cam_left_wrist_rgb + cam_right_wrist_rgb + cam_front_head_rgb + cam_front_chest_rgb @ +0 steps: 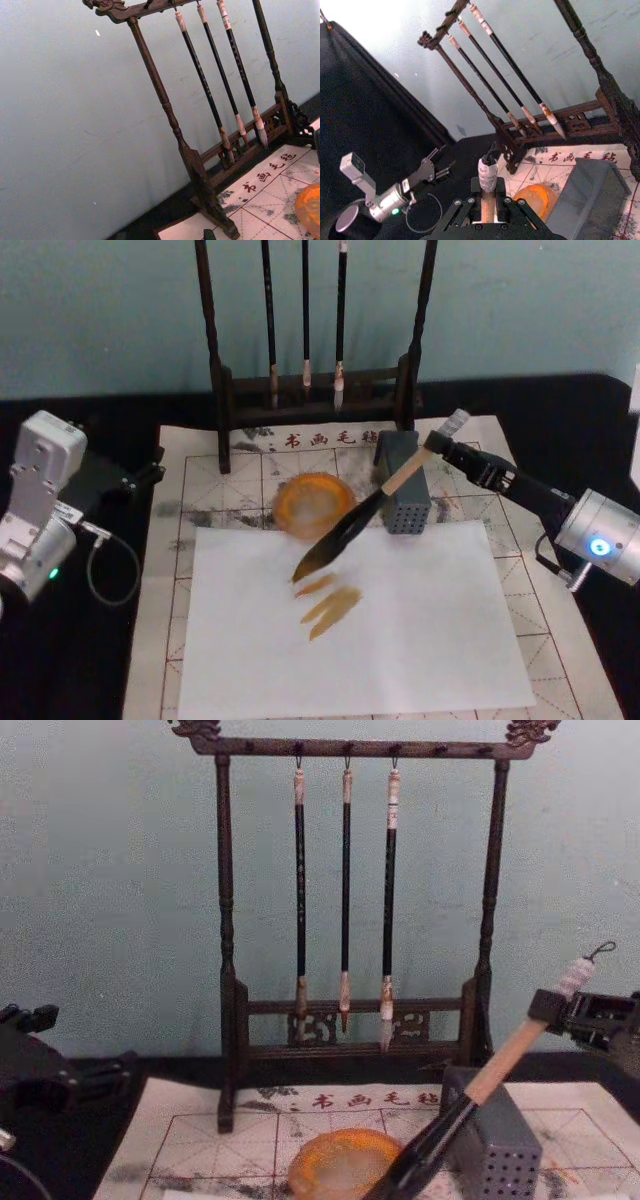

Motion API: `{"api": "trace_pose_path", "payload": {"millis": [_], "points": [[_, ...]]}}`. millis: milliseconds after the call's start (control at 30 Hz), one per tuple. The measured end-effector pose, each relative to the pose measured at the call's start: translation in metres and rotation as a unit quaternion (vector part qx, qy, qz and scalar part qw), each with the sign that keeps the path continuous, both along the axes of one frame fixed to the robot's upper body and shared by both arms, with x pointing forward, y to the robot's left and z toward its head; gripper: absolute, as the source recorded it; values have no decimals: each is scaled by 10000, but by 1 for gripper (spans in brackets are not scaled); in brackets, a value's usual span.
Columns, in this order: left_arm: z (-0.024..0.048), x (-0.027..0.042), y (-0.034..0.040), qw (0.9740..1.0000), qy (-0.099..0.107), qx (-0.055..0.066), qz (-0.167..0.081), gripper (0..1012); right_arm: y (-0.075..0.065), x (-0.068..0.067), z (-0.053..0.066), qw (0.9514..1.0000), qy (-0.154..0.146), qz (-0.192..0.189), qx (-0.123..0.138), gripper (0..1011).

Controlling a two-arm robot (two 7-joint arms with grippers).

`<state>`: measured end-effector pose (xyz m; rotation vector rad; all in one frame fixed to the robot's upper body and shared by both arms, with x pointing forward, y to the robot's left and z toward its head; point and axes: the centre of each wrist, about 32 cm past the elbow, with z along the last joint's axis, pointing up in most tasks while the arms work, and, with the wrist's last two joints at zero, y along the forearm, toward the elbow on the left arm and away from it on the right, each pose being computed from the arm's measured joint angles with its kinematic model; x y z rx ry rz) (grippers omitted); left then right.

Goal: Pick up the brush from the inkstone, write on the paper, then place the brush back to its original position.

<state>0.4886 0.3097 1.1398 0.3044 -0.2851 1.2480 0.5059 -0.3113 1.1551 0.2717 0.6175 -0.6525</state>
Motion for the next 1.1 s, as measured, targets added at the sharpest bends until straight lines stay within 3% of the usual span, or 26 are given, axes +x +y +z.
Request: {"api": "trace_pose_path", "payload": {"millis": [400, 1100], "points": [[0, 0, 0, 10000, 0, 0, 0, 1001, -41, -13, 23, 9997, 10, 156, -192, 181], [0, 0, 0, 10000, 0, 0, 0, 1001, -9, -2, -23, 9992, 65, 323, -239, 181]]}}
